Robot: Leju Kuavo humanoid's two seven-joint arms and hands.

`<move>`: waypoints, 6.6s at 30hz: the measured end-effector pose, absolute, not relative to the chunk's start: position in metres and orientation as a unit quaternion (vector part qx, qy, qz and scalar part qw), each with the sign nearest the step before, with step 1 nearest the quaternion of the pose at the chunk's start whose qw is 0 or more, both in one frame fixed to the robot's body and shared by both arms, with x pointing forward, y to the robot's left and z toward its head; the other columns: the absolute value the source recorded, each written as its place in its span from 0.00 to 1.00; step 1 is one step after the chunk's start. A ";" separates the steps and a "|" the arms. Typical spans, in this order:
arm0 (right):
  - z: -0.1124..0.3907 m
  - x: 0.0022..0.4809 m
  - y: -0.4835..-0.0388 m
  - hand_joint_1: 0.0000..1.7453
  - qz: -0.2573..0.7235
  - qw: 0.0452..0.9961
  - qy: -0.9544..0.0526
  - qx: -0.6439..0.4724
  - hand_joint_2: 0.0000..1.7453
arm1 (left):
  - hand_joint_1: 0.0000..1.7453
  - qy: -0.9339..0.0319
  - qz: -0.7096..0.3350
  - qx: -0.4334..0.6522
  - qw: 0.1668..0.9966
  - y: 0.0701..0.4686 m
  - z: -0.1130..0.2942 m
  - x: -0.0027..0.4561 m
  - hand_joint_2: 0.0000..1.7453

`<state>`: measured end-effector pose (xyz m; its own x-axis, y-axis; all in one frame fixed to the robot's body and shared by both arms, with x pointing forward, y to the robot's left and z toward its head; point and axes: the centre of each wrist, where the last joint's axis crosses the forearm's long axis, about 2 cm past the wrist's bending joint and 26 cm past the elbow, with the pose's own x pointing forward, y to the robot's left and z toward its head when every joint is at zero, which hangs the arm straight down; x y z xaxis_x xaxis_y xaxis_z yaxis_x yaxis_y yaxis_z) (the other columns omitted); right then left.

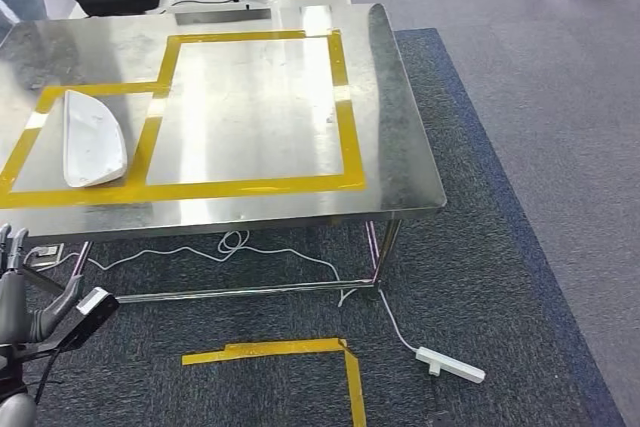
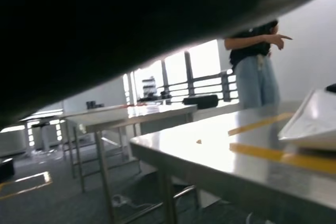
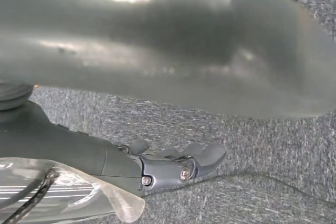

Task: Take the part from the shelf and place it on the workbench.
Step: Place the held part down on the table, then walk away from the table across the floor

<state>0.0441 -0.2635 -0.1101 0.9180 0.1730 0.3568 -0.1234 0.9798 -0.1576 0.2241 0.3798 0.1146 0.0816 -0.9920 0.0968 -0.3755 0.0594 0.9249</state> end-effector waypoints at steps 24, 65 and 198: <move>-0.110 0.043 -0.264 0.00 0.082 0.979 -0.175 -0.068 0.00 | 0.00 -0.331 -0.288 0.371 0.818 0.347 -0.081 0.086 0.00; -0.110 0.042 -0.262 0.00 0.059 0.982 -0.168 -0.056 0.00 | 0.00 -0.107 -0.110 0.157 0.976 0.239 -0.107 0.034 0.00; -0.110 0.041 -0.254 0.00 0.072 0.980 -0.169 -0.071 0.00 | 0.00 -0.101 -0.145 0.161 0.971 0.226 -0.099 0.031 0.00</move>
